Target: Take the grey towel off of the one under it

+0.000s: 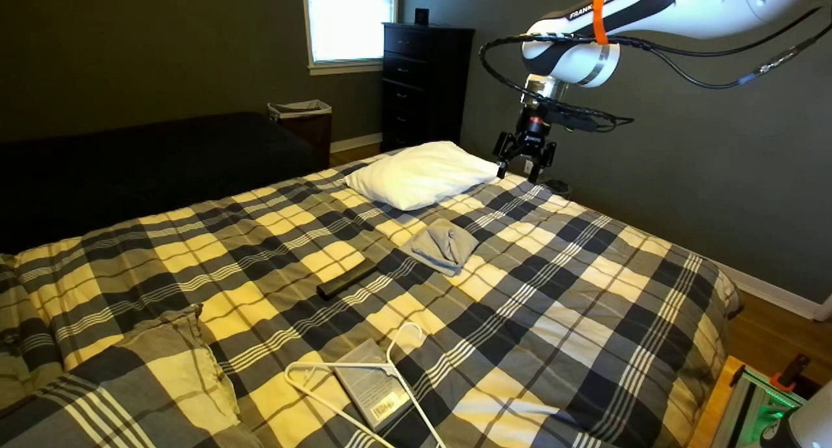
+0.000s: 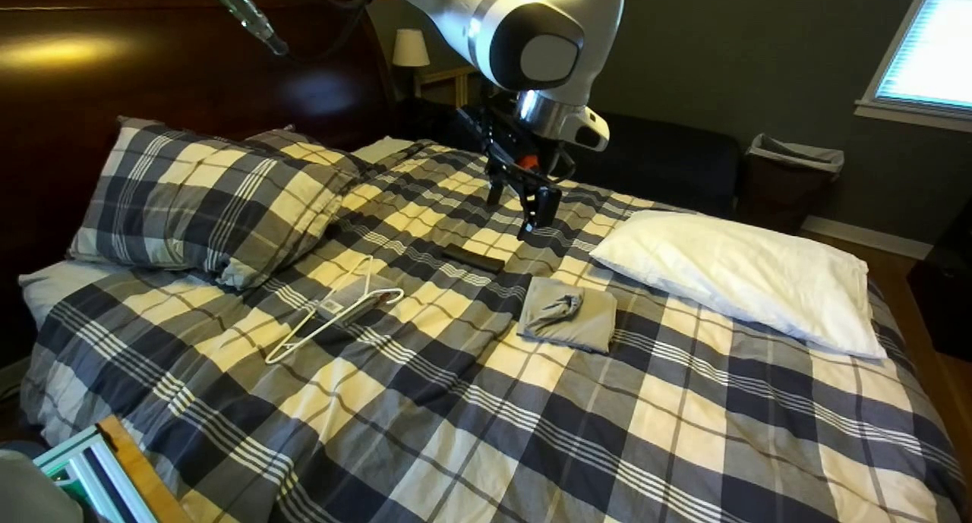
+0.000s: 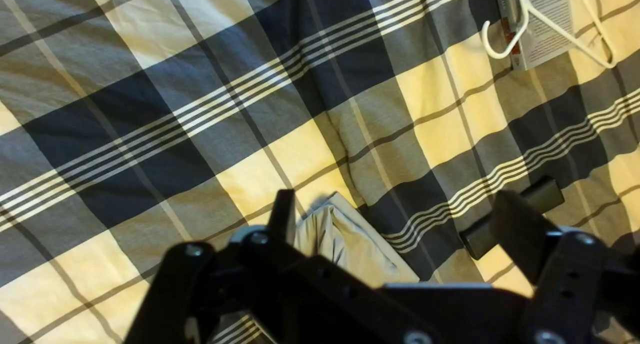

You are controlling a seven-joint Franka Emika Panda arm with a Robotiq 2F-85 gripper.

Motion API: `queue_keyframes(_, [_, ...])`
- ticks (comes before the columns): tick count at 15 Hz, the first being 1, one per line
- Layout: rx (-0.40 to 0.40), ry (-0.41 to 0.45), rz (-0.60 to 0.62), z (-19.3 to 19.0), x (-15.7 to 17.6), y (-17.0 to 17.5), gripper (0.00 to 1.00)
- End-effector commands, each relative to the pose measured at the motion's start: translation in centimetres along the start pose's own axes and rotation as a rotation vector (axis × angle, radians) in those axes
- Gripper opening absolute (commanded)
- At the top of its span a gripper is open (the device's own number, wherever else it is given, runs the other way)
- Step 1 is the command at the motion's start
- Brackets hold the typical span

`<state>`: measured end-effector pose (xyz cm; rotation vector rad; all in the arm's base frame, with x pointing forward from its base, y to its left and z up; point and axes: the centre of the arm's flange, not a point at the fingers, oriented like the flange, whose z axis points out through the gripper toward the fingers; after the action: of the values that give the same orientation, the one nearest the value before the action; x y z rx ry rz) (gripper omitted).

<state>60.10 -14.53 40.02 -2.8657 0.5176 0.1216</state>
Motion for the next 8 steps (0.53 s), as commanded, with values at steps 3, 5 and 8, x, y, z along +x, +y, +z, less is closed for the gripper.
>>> queue_keyframes(3, [-0.057, 0.047, 0.092, 2.4, 3.6, -2.3, 1.00])
queue_keyframes(5, [-0.168, 0.063, 0.063, 3.6, 6.5, -3.5, 1.00])
queue_keyframes(8, [-0.290, 0.080, 0.067, 6.3, 11.4, -5.9, 1.00])
